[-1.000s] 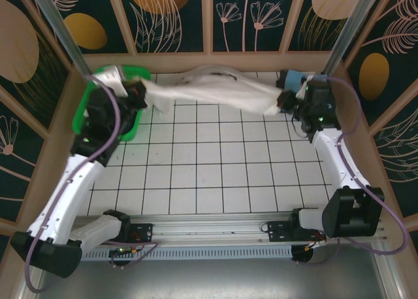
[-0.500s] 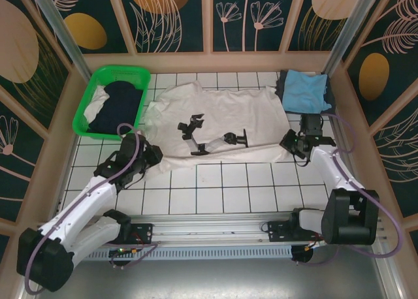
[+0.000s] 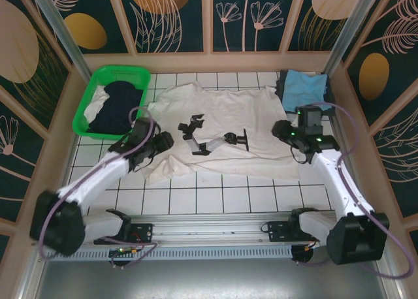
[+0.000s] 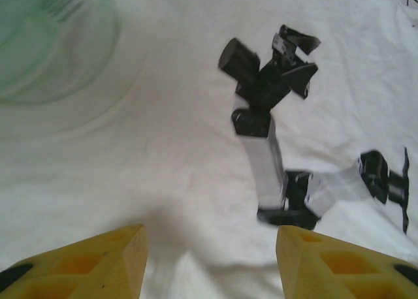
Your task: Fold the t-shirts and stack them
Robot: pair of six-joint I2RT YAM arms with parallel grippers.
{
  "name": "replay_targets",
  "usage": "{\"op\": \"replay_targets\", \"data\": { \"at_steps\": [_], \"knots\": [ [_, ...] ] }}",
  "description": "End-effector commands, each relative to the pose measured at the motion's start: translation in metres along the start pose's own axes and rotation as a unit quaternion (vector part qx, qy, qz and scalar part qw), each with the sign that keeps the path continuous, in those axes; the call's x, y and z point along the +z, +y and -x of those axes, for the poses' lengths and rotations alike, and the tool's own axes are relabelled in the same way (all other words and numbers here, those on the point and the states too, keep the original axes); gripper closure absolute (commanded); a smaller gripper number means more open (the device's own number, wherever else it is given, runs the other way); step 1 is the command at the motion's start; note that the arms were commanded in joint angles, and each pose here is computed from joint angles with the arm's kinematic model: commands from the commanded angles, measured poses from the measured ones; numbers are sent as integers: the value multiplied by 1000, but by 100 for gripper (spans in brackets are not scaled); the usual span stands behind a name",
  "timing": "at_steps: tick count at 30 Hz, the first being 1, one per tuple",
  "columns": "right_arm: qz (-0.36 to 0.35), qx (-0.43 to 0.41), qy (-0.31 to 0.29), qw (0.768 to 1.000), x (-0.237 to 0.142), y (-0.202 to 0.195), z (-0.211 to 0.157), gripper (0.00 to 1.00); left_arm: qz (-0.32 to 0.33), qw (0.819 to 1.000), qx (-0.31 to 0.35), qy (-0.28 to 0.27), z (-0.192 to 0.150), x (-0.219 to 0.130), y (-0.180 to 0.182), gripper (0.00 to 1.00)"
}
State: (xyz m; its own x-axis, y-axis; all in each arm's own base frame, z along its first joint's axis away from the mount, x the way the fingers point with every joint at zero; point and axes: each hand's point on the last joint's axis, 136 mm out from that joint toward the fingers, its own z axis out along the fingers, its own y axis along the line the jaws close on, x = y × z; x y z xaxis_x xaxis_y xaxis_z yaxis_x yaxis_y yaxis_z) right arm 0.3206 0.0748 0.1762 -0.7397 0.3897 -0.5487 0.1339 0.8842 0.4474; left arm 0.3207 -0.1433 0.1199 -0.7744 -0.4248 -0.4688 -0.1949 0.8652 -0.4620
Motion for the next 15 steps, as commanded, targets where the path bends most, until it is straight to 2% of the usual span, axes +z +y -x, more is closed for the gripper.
{"op": "replay_targets", "data": {
  "at_steps": [1,4,5,7,9,12,15],
  "knots": [
    [33,-28,51,998,44,31,-22,55,-24,999,37,-24,35,38,-35,47],
    [-4,-13,90,996,80,12,-44,54,56,997,46,-15,49,79,-22,50],
    [-24,-7,96,995,88,2,-50,54,93,995,43,-7,45,94,-8,55],
    [-59,3,112,992,97,-17,-64,53,109,993,41,12,33,111,5,56],
    [-69,18,135,988,101,-29,-81,48,123,991,35,29,16,117,23,52],
    [-4,47,177,983,101,-20,-109,38,155,986,26,53,-15,110,56,51],
    [-27,61,199,978,96,-35,-131,34,176,982,18,68,-40,95,82,51]
  ]
}}
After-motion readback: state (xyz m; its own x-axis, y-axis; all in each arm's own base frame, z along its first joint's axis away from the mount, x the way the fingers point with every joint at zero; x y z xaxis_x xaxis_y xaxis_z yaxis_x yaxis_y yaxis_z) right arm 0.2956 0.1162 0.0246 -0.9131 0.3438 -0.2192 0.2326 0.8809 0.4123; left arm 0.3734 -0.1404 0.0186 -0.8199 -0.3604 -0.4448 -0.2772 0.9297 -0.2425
